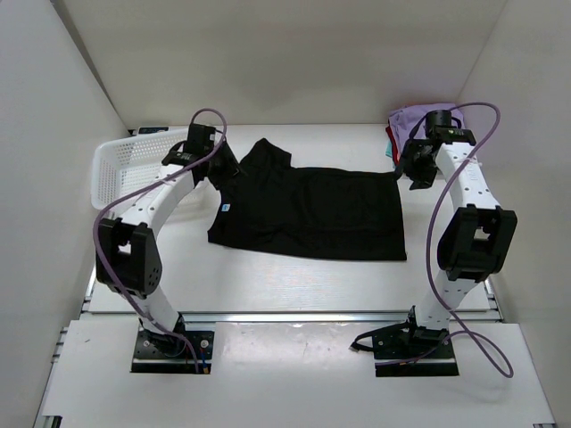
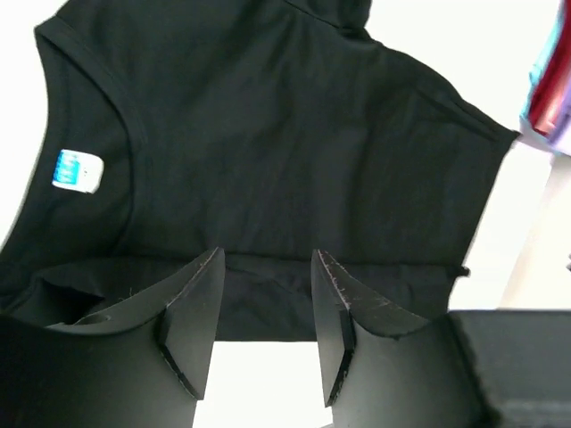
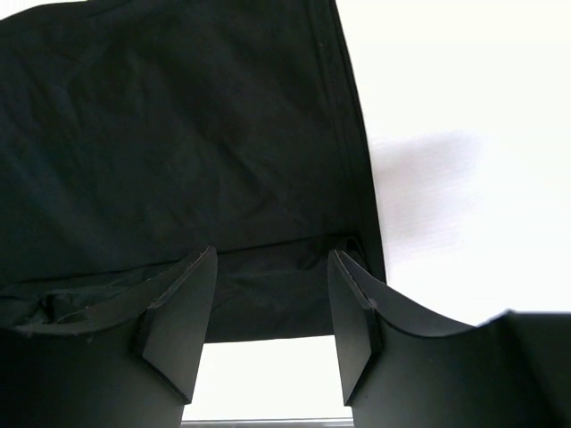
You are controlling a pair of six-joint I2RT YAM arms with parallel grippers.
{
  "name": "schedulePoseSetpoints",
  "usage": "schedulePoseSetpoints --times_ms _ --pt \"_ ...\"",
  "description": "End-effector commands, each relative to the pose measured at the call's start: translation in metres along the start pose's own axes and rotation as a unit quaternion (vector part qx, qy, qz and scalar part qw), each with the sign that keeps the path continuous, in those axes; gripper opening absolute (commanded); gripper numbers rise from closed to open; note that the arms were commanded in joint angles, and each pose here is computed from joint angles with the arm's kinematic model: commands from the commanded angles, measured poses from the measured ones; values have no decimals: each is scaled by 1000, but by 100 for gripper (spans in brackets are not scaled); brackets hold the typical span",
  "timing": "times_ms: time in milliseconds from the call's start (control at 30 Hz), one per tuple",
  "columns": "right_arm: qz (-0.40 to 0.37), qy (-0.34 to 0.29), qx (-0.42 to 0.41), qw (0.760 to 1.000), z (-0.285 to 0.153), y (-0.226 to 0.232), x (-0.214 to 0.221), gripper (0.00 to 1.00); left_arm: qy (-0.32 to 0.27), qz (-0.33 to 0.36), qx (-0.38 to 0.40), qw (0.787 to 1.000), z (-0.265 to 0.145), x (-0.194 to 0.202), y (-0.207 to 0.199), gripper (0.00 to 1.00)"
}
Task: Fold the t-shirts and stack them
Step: Fold the flattened tshirt in 1/3 of the way, then grap the side of the flattened tshirt furthest away from the robot with both arms
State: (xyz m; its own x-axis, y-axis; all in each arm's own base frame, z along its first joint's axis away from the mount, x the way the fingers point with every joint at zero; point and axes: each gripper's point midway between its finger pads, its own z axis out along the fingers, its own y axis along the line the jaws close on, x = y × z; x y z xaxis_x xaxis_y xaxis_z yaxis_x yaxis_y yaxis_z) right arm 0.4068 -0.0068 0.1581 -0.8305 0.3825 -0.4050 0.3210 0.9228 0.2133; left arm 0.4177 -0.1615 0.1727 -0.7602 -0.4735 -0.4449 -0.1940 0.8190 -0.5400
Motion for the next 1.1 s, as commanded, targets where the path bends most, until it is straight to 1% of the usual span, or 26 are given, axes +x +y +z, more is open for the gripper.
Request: schedulePoseSetpoints --times_ms 0,33,67,100,133,167,200,233,267,300,333,367,400,467,500,567,600,633,700,767,800,867,900,967,1033,1067 --pt "-12 -48 -11 999 -16 8 -18 50 -57 0 -15 998 6 -35 2 54" --pt "-13 -46 -11 999 -12 8 -19 50 -50 -3 -23 998 24 -37 6 53" --pt "-12 -50 -12 999 -10 8 -22 51 -47 8 -23 999 37 -48 -1 54" --pt "-12 -52 -13 998 -5 9 -25 50 -76 19 -9 997 34 -76 -23 54" --pt "-15 -55 -12 998 -2 11 -28 51 -79 41 -13 996 47 -89 -34 55" --pt "-16 -48 -11 999 5 10 -27 50 -65 59 -27 996 69 -86 -32 55" --pt "-18 -55 -15 998 6 13 -34 50 -98 70 -14 993 64 -111 -53 55" --pt "-19 -49 -15 999 13 14 -33 51 -83 79 -29 993 88 -106 -46 56" --pt "-21 -54 -15 998 17 16 -40 50 -92 89 -25 991 98 -119 -50 56" --pt "-25 -55 -22 998 16 20 -43 50 -111 92 -5 990 98 -135 -64 56" --pt "-26 -57 -21 998 18 21 -46 51 -117 93 -4 989 110 -141 -63 58" --pt "-31 -57 -17 998 22 22 -48 50 -119 92 -7 989 124 -148 -55 57" --pt "-38 -54 -20 998 27 27 -48 51 -116 91 -10 989 137 -148 -48 55" --pt "-39 -66 -22 997 24 30 -54 50 -118 94 -16 989 153 -151 -35 55" --pt "-40 -70 -24 996 26 32 -57 51 -130 98 -7 987 157 -159 -37 55" --pt "-37 -71 -31 996 32 36 -59 51 -139 125 -8 982 173 -160 -31 57" --pt "-38 -77 -37 996 30 40 -63 51 -155 143 -6 978 176 -165 -34 56" --pt "-40 -73 -40 996 33 44 -64 51 -171 152 -20 973 177 -170 -33 56" --pt "-34 -58 -44 997 45 49 -63 51 -190 187 -30 963 189 -169 -34 58" --pt "-32 -57 -43 997 48 52 -72 51 -200 197 -44 959 194 -173 -27 62" --pt "-38 -48 -38 997 53 53 -70 51 -198 203 -46 958 200 -167 -28 66" --pt "-41 -47 -36 997 55 55 -75 51 -192 211 -53 957 210 -164 -20 69" --pt "-44 -50 -40 997 56 59 -81 51 -183 212 -46 959 215 -157 -22 68" --pt "-42 -46 -38 997 60 60 -87 51 -162 205 -7 965 224 -149 -25 72" --pt "-40 -41 -37 998 65 61 -88 51 -145 191 2 971 232 -143 -19 72" --pt "-39 -40 -34 998 67 59 -91 51 -137 188 6 973 238 -136 -20 69"
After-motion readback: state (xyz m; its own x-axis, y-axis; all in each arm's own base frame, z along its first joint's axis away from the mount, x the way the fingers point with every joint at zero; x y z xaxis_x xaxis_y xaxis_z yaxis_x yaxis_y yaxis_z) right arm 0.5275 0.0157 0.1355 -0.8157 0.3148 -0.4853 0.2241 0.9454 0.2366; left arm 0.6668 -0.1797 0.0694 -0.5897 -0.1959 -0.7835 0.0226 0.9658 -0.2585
